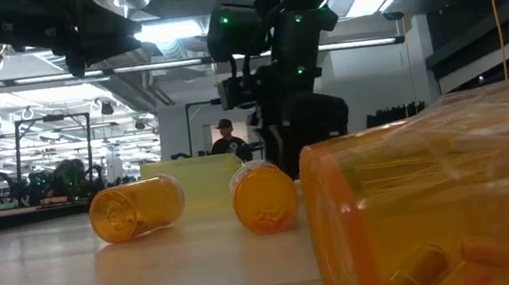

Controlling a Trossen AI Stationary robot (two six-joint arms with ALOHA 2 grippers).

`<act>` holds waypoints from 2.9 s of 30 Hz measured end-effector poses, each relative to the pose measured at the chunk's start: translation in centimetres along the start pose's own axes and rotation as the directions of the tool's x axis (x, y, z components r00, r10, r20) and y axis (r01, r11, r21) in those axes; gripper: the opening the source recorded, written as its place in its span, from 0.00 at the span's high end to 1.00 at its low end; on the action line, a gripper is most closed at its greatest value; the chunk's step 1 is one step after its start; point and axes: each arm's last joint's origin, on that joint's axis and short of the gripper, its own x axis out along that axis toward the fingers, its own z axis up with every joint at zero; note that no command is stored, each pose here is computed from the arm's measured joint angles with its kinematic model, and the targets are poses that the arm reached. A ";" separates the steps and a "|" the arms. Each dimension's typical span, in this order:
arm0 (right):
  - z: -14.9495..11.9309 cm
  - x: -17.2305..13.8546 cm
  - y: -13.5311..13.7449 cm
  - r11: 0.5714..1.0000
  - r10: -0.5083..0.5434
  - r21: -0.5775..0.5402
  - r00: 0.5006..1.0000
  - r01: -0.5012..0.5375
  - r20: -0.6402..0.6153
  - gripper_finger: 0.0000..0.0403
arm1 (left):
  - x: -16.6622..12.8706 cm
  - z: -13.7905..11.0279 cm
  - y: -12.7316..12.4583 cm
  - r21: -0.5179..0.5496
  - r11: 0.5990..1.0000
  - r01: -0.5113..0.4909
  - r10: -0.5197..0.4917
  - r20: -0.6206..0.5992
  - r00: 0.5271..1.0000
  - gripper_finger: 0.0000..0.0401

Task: Pick and place medicine bottles into bin by pill shape (circle, oval)
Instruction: Put the yellow pill bottle into the blue bin, then put the orange pill bottle into the yellow bin

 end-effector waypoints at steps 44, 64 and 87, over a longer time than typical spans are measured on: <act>-4.2 -15.0 -7.1 0.775 -0.317 0.607 0.939 0.176 0.132 0.74 | 0.0 0.0 0.0 0.000 1.000 0.000 0.000 0.000 1.000 0.59; -9.8 -12.2 -9.3 0.625 -0.159 0.766 0.986 0.147 -0.059 0.66 | 0.0 0.0 0.0 0.000 1.000 0.000 0.000 0.000 1.000 0.59; -7.4 -8.7 -6.1 0.700 -0.106 0.712 0.994 0.063 0.017 0.46 | 0.0 0.0 0.0 0.000 1.000 0.000 0.000 0.000 1.000 0.59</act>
